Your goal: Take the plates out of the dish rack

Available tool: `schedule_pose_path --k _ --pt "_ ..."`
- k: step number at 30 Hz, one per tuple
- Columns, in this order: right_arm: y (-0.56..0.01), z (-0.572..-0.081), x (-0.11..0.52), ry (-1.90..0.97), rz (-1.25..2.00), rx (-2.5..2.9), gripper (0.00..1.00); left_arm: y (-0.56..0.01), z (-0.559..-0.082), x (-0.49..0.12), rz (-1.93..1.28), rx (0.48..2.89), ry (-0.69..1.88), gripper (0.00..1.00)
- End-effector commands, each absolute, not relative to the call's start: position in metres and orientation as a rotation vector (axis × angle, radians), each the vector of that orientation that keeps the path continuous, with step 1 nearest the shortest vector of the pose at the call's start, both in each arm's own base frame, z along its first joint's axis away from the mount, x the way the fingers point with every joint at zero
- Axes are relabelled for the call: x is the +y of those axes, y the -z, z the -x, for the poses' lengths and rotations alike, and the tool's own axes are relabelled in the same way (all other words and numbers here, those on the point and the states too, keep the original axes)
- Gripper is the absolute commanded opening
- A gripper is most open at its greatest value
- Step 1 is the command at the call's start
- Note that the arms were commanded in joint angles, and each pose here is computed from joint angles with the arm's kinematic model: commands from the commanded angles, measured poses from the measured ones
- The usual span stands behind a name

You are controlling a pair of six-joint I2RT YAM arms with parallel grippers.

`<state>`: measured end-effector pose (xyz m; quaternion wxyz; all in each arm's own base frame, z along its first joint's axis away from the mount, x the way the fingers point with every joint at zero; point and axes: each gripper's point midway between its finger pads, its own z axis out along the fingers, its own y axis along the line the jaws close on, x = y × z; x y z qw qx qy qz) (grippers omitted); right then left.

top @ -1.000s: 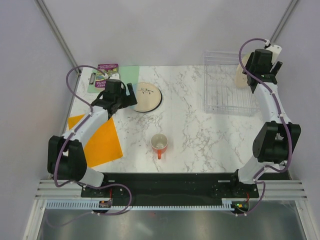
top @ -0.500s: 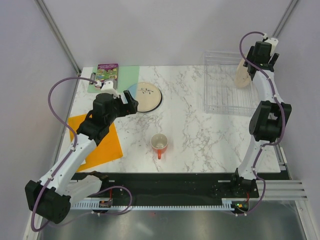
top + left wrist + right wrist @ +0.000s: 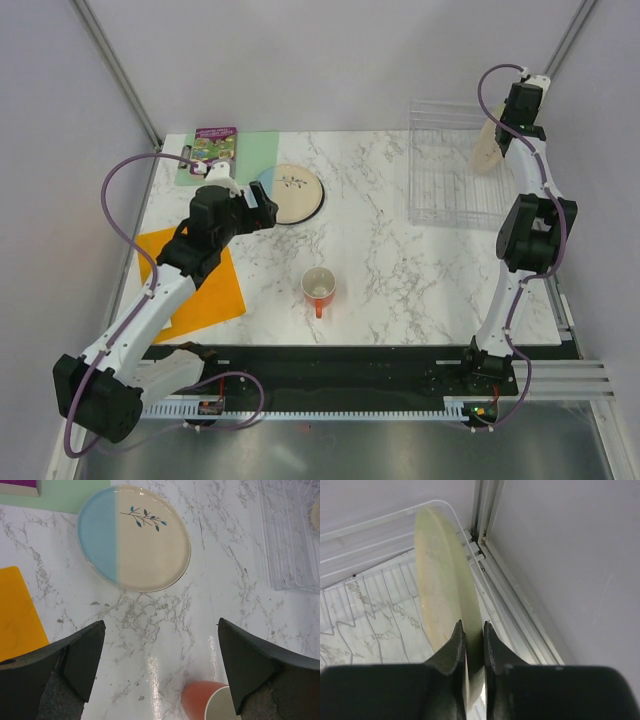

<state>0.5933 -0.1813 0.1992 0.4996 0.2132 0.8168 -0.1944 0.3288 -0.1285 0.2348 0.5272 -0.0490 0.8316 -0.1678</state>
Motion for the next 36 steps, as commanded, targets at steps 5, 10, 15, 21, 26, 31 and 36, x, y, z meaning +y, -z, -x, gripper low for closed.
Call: schedule_pose_path --k 5,10,15,21,26,31,36 --pt "-0.247 -0.597 -0.173 0.380 -0.490 1.852 0.00 -0.239 -0.336 -0.133 0.102 1.960 0.410 1.00" --pt "-0.283 -0.591 -0.171 0.380 -0.491 1.780 0.00 -0.232 -0.334 -0.129 0.114 1.972 0.389 1.00" --pt "-0.320 -0.586 -0.166 0.349 -0.485 1.722 0.00 -0.223 -0.331 -0.126 0.120 2.000 0.370 1.00" --pt "-0.364 -0.576 -0.161 0.323 -0.483 1.659 0.00 -0.209 -0.328 -0.121 0.126 2.030 0.335 1.00" --pt "-0.380 -0.566 -0.164 0.360 -0.485 1.636 0.00 -0.208 -0.326 -0.120 0.129 2.035 0.335 1.00" --pt "-0.392 -0.556 -0.163 0.360 -0.491 1.618 0.00 -0.210 -0.325 -0.120 0.128 2.031 0.342 1.00" --pt "-0.423 -0.537 -0.149 0.329 -0.480 1.579 0.00 -0.203 -0.323 -0.121 0.144 2.047 0.355 1.00"
